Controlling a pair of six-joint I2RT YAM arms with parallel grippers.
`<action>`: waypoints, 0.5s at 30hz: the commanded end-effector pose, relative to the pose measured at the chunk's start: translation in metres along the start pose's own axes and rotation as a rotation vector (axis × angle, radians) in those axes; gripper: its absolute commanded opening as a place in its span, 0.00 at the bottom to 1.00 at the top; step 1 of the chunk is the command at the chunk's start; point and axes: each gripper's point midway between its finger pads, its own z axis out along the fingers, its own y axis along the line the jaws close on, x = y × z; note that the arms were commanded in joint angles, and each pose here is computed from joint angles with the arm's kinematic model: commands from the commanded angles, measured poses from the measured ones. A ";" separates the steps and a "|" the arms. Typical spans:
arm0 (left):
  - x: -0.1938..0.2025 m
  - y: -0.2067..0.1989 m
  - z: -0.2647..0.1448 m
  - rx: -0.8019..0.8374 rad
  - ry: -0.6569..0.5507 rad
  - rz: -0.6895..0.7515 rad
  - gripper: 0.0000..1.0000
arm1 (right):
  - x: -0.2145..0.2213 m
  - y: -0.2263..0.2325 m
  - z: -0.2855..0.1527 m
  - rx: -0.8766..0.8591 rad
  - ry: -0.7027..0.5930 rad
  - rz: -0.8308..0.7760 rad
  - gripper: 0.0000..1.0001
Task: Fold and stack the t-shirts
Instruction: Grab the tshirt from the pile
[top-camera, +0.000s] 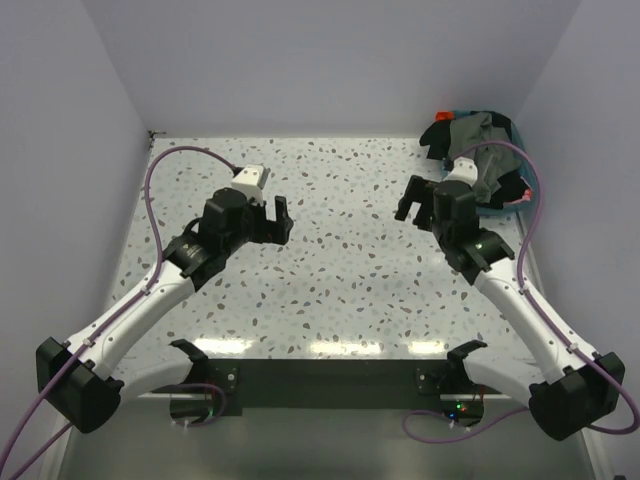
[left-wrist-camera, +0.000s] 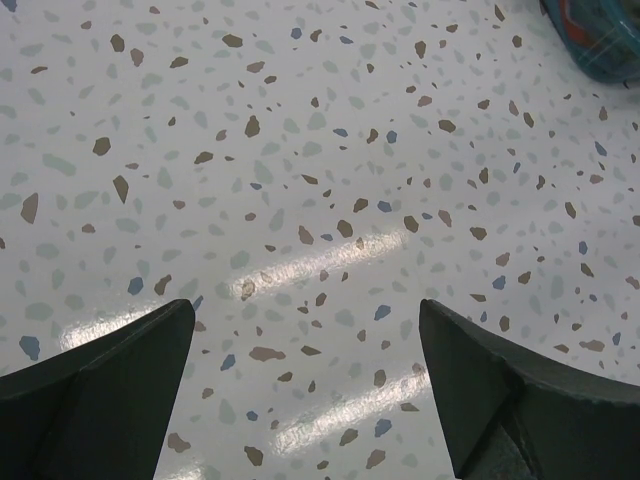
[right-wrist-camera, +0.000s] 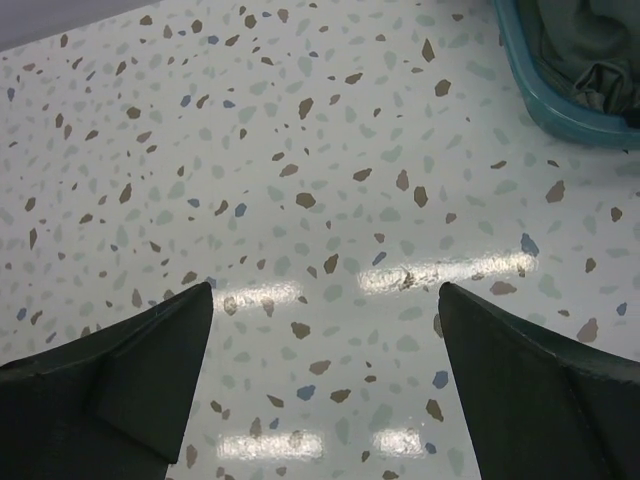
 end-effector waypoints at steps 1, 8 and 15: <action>-0.014 0.001 -0.005 0.004 -0.045 0.019 1.00 | -0.016 0.000 0.004 0.017 -0.047 -0.047 0.99; -0.009 0.002 -0.008 0.013 -0.042 0.023 1.00 | -0.065 -0.009 0.066 0.243 -0.073 -0.149 0.99; -0.013 0.008 -0.012 -0.001 -0.055 0.012 1.00 | -0.106 -0.088 0.139 0.475 -0.066 -0.057 0.94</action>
